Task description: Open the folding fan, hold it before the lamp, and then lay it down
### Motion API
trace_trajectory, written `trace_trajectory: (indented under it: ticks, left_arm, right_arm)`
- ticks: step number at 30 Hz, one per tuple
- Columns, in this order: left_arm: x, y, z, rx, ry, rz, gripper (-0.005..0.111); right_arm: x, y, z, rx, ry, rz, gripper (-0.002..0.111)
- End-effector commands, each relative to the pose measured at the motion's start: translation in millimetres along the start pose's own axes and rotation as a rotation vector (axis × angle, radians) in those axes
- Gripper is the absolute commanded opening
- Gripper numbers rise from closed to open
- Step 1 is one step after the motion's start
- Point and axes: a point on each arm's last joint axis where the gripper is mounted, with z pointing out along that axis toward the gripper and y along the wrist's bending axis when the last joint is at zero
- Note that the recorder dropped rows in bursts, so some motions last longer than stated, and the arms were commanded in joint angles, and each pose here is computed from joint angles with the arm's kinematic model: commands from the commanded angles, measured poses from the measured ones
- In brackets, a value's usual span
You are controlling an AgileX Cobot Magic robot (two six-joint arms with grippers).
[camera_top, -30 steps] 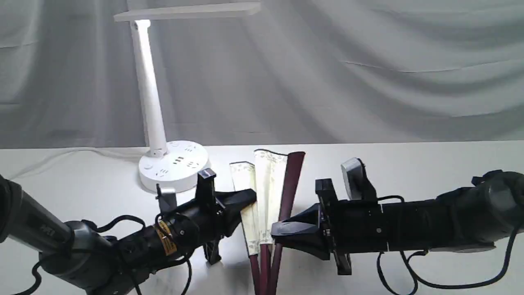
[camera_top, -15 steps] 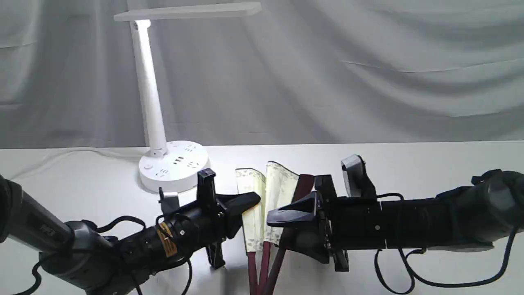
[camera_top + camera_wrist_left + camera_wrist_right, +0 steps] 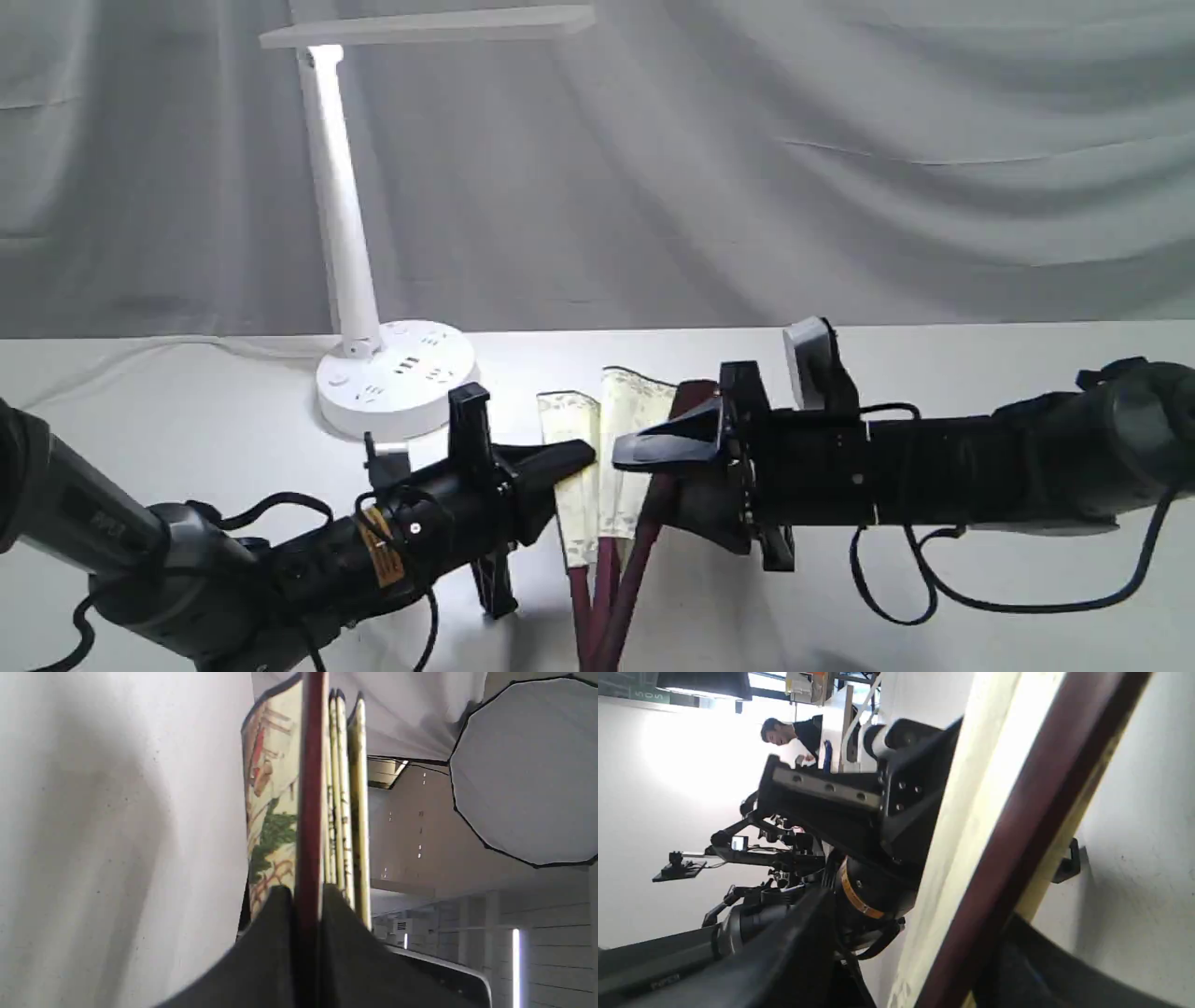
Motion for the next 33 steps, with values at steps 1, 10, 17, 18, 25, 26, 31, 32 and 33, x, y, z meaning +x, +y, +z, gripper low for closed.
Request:
trace_trajectory:
  ticks: [1, 10, 17, 18, 25, 26, 31, 32, 33]
  left_arm:
    - [1.3, -7.4, 2.0, 0.038, 0.003, -0.024, 0.000]
    - [0.5, -17.9, 2.3, 0.067, -0.016, -0.019, 0.000]
    - [1.1, -20.8, 2.4, 0.072, -0.014, -0.012, 0.000]
    - [1.1, -20.8, 2.4, 0.072, -0.014, -0.012, 0.000]
    - [3.8, -19.5, 2.5, 0.058, 0.015, 0.001, 0.000]
    - [3.8, -19.5, 2.5, 0.058, 0.015, 0.001, 0.000]
    - [3.8, -22.5, 2.5, 0.065, 0.013, 0.003, 0.000]
    - [4.0, -22.3, 2.5, 0.064, 0.015, 0.002, 0.000]
    - [4.2, -22.2, 2.5, 0.063, 0.017, 0.003, 0.000]
  right_arm:
    - [-10.3, 6.6, -2.2, 0.012, -0.025, -0.018, 0.045]
    - [-10.9, -5.6, 0.0, 0.041, -0.042, 0.014, 0.045]
    - [-4.8, -14.9, 3.6, -0.023, 0.006, 0.048, 0.045]
    - [-5.4, -14.5, 3.7, -0.023, 0.006, 0.046, 0.045]
    - [-7.5, -17.7, 3.7, 0.013, -0.014, 0.044, 0.045]
    - [-7.6, -17.8, 3.7, 0.015, -0.015, 0.044, 0.045]
    - [-8.2, -19.1, 3.7, 0.030, -0.022, 0.044, 0.045]
    - [-8.3, -19.3, 3.7, 0.031, -0.023, 0.044, 0.045]
    - [-8.3, -19.3, 3.7, 0.031, -0.023, 0.044, 0.045]
